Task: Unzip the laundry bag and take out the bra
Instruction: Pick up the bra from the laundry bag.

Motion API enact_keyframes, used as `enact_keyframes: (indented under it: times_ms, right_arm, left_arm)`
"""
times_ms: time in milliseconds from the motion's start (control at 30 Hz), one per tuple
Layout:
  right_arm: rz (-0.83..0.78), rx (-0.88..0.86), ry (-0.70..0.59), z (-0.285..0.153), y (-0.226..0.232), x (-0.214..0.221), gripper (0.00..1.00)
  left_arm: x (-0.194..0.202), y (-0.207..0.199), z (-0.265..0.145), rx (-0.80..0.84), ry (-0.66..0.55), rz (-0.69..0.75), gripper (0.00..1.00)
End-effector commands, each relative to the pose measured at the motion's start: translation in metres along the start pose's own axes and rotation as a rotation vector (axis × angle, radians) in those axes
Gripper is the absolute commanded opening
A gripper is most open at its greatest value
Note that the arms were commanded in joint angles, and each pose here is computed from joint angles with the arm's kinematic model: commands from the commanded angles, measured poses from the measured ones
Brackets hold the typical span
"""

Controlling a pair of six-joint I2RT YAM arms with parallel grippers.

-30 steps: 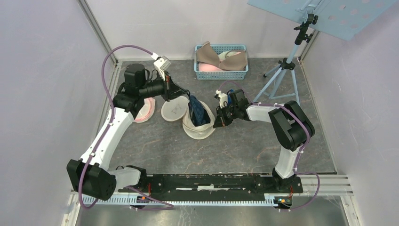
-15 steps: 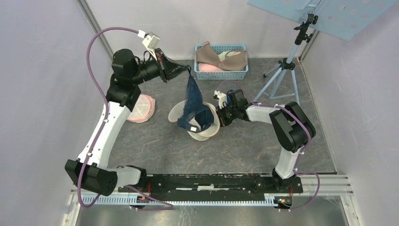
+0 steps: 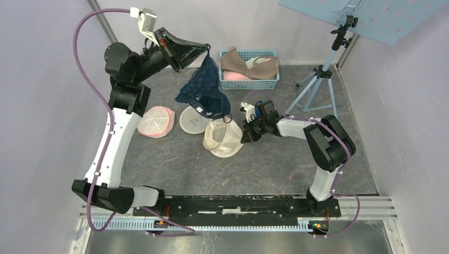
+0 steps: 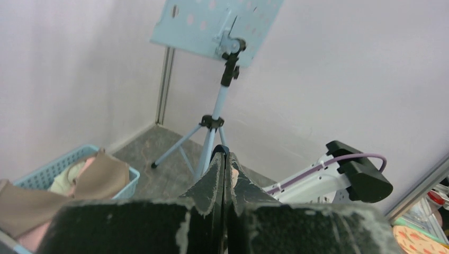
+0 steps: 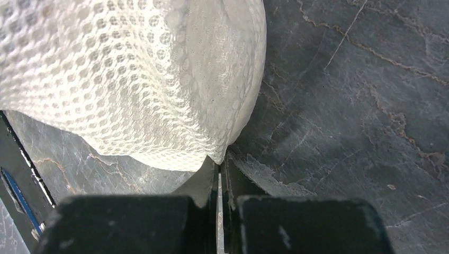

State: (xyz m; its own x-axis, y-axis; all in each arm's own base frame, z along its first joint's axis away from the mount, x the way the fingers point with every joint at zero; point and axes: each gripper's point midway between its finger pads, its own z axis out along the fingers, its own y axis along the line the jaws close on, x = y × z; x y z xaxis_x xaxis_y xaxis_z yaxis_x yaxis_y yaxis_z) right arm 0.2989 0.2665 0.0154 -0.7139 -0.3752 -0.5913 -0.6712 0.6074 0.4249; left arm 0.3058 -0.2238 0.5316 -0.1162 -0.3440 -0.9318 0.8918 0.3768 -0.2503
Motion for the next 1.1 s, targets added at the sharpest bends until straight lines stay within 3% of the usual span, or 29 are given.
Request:
enact_keyframes:
  times_ms: [0,133,233,500,767,900,1067]
  right_arm:
    - [-0.03,0.068,0.007,-0.006,-0.01,0.0,0.0]
    - [-0.03,0.056,0.005,-0.007,-0.007,-0.001,0.05]
    - [-0.035,0.037,-0.013,-0.011,-0.001,-0.007,0.28]
    - [-0.149,-0.006,-0.102,-0.047,0.026,-0.038,0.65]
    - [-0.413,0.047,-0.23,-0.107,0.044,-0.077,0.75]
    - [-0.545,0.076,-0.383,-0.141,0.058,-0.115,0.79]
    - [-0.673,-0.071,-0.574,-0.183,0.115,-0.16,0.82]
  left_arm:
    - [-0.039,-0.027,0.001,0.072,-0.09,-0.002,0.02]
    - [-0.05,-0.032,0.001,0.076,-0.107,0.005,0.02]
    - [-0.048,-0.03,0.0,0.057,-0.102,0.0,0.02]
    - [-0.038,-0.027,-0.001,0.045,-0.076,-0.063,0.02]
    - [-0.037,-0.032,-0.002,0.069,-0.089,-0.118,0.02]
    - [-0.036,-0.037,-0.003,0.097,-0.086,-0.148,0.02]
    - [-0.034,-0.03,-0.005,0.052,-0.1,-0.133,0.02]
